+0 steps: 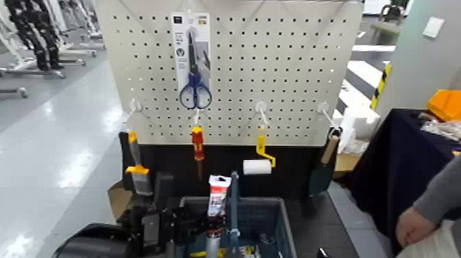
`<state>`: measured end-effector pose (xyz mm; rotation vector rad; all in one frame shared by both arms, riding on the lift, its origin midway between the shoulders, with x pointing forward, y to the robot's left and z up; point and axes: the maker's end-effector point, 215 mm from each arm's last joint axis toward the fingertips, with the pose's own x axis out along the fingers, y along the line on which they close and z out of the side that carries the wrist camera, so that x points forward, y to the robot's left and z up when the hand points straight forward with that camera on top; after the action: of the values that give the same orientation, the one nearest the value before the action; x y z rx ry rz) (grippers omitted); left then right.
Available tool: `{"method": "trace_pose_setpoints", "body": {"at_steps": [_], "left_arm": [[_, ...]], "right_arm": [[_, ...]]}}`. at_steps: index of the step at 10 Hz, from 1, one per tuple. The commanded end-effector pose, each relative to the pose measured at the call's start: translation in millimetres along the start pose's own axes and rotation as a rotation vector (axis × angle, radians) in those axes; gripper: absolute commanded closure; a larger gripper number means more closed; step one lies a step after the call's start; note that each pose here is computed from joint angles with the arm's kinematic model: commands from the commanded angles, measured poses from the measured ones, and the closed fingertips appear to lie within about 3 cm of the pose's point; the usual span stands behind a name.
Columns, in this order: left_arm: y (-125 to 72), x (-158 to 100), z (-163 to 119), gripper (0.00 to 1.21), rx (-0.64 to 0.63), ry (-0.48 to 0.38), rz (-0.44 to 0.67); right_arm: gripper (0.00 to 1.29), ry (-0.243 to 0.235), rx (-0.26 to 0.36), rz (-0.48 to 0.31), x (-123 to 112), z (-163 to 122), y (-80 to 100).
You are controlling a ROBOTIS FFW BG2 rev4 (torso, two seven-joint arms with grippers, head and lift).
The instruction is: Put the red glue tube into the crate.
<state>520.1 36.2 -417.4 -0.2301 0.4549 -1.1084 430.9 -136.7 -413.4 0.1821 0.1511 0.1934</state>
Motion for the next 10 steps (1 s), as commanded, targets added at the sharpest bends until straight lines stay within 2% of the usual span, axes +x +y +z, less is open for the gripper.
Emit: {"method": "trace_pose_setpoints", "body": {"at_steps": [1,2,3,4,6,8,10], "left_arm": [[4.0,-2.1,-3.4,0.56,-0.019,0.009,0.014],[6.4,-4.4,-1.4,0.1,-0.02,0.003,0.021],[6.5,-4.8,1.9,0.0,-0.015,-0.001,0.022],[9.9,-10.5,17.1,0.0,0.011,-0.032,0.039],[10.8,-26.7,73.8,0.0,0.126,-0.093,0.099],[1.0,-40.5,115.6,0.0,0.239,-0.145,0.169],[-5.4,-58.4,128.7,0.0,0.304,-0.2,0.312]], "right_arm": [[0.17,0.0,0.0,0.0,-0.1,-0.1,-0.4],[0.17,0.0,0.0,0.0,-0.1,-0.1,-0.4],[0.17,0.0,0.0,0.0,-0.1,-0.1,-0.4],[0.17,0.0,0.002,-0.001,-0.6,-0.2,-1.3],[0.17,0.0,0.002,-0.001,-1.0,-0.1,-1.1],[0.17,-0.002,-0.001,0.002,-0.6,1.1,-0.6],[0.17,-0.007,-0.007,-0.001,-0.9,3.3,-0.9]]}}
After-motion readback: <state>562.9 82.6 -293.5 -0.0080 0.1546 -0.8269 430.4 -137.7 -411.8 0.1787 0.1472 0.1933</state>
